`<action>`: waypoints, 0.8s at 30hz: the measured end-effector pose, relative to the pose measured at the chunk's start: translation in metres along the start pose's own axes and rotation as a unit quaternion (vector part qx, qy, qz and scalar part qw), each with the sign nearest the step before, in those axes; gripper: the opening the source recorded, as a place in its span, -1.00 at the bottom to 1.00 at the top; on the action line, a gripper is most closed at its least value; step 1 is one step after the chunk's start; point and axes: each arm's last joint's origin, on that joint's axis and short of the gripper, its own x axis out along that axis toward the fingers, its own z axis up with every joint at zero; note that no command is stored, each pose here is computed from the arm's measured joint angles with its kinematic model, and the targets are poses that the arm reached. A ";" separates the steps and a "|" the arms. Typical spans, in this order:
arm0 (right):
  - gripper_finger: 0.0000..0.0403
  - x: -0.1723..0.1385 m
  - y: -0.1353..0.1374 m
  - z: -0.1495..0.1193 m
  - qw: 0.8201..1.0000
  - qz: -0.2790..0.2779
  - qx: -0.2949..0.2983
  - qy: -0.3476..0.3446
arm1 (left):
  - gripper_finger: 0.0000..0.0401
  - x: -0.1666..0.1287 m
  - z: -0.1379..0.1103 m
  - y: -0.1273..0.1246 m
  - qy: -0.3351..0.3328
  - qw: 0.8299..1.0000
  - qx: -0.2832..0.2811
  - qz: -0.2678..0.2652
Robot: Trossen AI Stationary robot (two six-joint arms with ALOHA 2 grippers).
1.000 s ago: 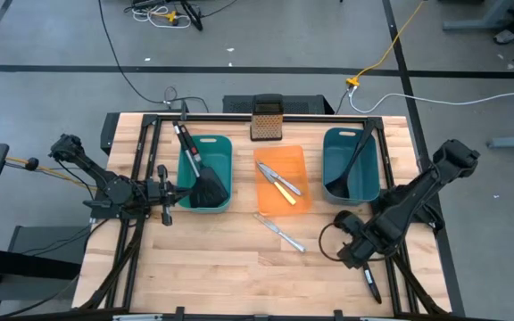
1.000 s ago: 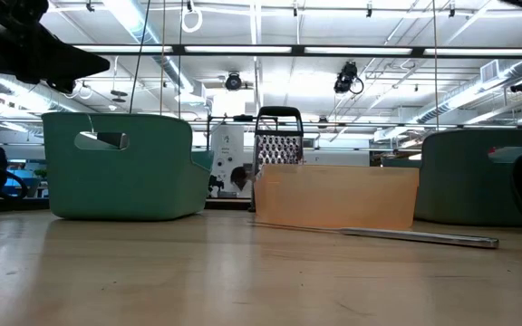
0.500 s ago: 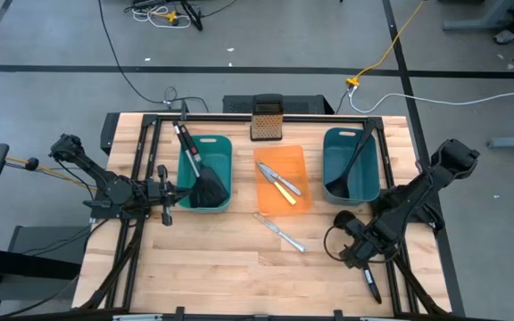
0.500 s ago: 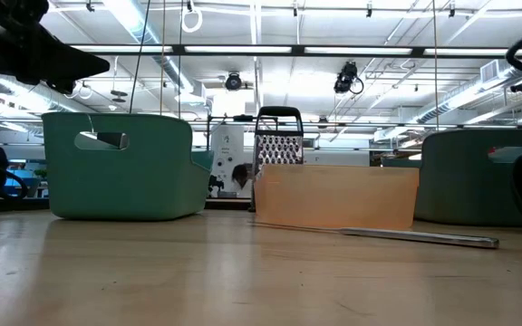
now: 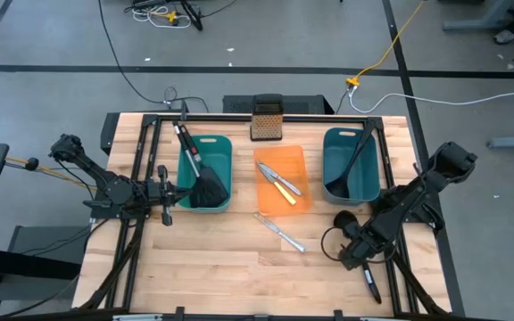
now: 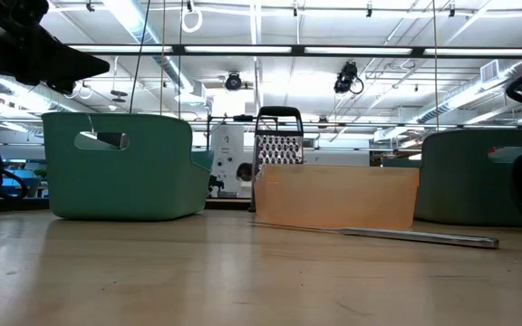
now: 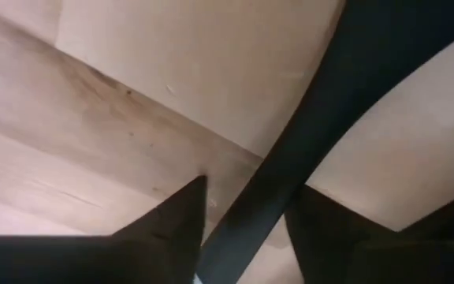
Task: Pick & Place Kitchen Items
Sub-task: Put the black serving spoon into the green bin
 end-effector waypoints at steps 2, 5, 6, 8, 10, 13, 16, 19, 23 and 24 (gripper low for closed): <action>-0.36 0.000 0.000 0.000 1.000 -0.001 0.000 0.002 | -0.92 0.000 0.000 0.000 0.000 1.000 0.000 0.000; -0.63 0.000 0.001 -0.001 1.000 0.005 0.000 0.003 | -0.92 0.000 0.000 0.000 0.000 1.000 0.000 0.000; -0.70 0.000 0.001 -0.001 1.000 0.008 0.003 0.003 | -0.92 0.000 0.000 0.000 0.000 1.000 0.000 0.000; -0.73 0.000 0.003 -0.001 1.000 0.017 -0.007 0.001 | -0.92 0.000 0.000 0.000 0.000 1.000 0.000 0.001; -0.73 0.000 0.004 -0.001 1.000 0.021 -0.013 0.002 | -0.92 0.000 0.000 0.000 0.000 1.000 0.000 0.002; -0.74 -0.001 0.006 -0.002 0.999 0.029 -0.022 -0.001 | -0.92 0.000 0.000 0.000 0.000 1.000 -0.001 0.002; -0.76 -0.008 0.015 -0.004 0.997 0.046 -0.057 -0.024 | -0.92 0.000 0.000 0.000 0.000 1.000 -0.001 0.002; -0.79 -0.025 0.025 0.000 0.991 0.047 -0.099 -0.075 | -0.92 0.000 0.000 0.000 -0.001 1.000 -0.001 0.002; -0.79 -0.061 0.042 0.005 0.979 0.035 -0.144 -0.137 | -0.92 0.000 0.000 0.000 -0.001 1.000 -0.001 0.002; -0.79 -0.071 0.044 0.007 0.975 0.026 -0.155 -0.155 | -0.92 0.000 0.000 0.000 -0.001 1.000 -0.001 0.002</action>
